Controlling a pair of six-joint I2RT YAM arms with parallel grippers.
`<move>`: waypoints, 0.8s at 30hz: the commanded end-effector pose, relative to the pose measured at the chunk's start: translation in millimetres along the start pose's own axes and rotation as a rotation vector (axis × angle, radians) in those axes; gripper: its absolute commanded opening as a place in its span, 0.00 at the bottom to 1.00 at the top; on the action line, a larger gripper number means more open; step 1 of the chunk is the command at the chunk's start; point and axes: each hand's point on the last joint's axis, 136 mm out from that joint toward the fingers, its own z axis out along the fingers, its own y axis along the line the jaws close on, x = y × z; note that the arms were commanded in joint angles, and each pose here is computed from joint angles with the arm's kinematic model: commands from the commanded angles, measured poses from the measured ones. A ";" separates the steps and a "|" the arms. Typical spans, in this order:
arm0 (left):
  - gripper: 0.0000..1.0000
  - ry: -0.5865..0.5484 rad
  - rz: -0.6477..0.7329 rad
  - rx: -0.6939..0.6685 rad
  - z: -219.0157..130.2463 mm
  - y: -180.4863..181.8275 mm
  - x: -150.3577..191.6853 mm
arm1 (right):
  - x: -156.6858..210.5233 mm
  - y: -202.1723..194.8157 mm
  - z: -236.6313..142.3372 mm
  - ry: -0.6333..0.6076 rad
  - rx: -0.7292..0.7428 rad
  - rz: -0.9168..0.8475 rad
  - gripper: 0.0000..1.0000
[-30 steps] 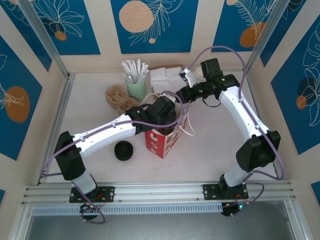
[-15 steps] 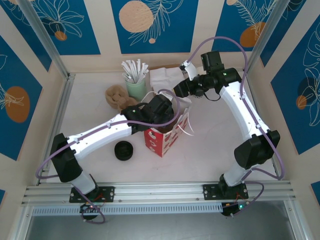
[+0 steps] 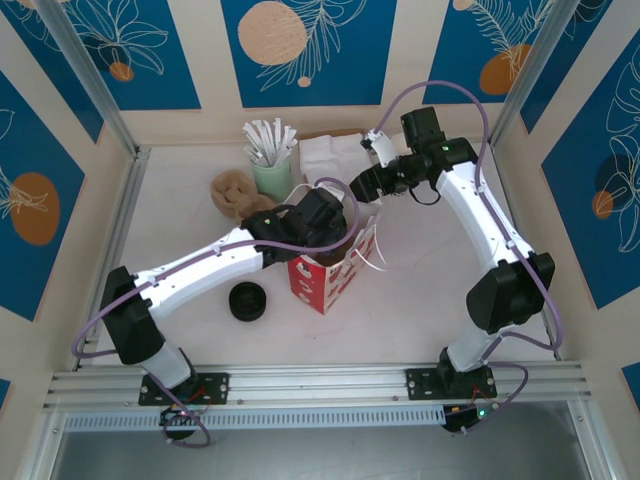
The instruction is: Pack the takeout coffee
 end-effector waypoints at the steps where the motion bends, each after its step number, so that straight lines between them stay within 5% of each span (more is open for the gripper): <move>1: 0.59 -0.013 -0.019 -0.017 -5.7 8.6 -5.1 | 11.0 -3.5 10.2 0.037 -0.012 0.014 0.74; 5: 0.59 -0.017 -0.022 -0.013 -5.0 7.4 -6.3 | 7.0 0.2 12.9 0.024 -0.046 0.016 0.56; 10: 0.59 -0.029 -0.019 -0.011 -4.9 6.8 -9.5 | -11.3 19.4 4.2 -0.040 -0.143 -0.012 0.00; 24: 0.59 -0.053 -0.013 -0.025 -2.8 6.5 -10.7 | -25.5 80.5 -32.4 -0.174 -0.408 -0.137 0.00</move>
